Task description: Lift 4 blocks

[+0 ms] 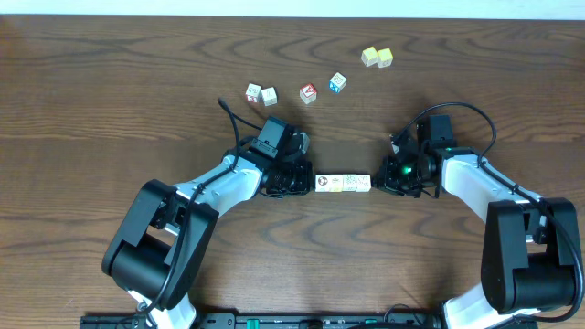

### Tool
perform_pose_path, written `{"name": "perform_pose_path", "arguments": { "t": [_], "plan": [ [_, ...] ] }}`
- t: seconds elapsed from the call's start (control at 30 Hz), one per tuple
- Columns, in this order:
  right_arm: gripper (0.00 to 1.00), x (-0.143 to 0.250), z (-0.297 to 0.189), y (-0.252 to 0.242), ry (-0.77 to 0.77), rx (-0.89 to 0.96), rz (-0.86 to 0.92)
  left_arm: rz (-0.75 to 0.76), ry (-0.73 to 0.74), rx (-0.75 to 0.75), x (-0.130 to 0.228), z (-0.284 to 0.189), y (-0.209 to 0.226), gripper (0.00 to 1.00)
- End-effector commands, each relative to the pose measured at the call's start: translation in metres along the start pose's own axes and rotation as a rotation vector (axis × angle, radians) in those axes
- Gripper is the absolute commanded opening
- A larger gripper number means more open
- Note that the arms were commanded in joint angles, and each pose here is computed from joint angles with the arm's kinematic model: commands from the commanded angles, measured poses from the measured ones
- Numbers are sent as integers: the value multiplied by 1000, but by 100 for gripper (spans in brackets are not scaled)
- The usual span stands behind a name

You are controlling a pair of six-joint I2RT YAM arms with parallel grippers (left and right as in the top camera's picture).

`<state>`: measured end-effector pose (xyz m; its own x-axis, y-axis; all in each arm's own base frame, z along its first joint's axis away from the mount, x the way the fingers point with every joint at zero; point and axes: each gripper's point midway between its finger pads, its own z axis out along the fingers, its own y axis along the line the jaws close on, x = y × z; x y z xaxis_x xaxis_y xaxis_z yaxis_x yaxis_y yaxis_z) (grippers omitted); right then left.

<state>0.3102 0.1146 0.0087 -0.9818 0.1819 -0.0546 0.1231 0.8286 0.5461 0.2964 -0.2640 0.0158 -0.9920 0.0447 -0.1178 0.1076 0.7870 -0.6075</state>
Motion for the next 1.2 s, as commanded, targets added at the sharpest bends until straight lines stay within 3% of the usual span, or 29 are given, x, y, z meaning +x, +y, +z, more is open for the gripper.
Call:
{"name": "perform_pose_path", "arguments": {
  "t": [0.0, 1.17],
  "plan": [
    [1, 2, 0, 13, 22, -68, 6, 21, 17, 63, 6, -6, -17, 7],
    [1, 3, -4, 31, 44, -118, -9, 22, 29, 86, 8, -7, -22, 7]
  ]
}}
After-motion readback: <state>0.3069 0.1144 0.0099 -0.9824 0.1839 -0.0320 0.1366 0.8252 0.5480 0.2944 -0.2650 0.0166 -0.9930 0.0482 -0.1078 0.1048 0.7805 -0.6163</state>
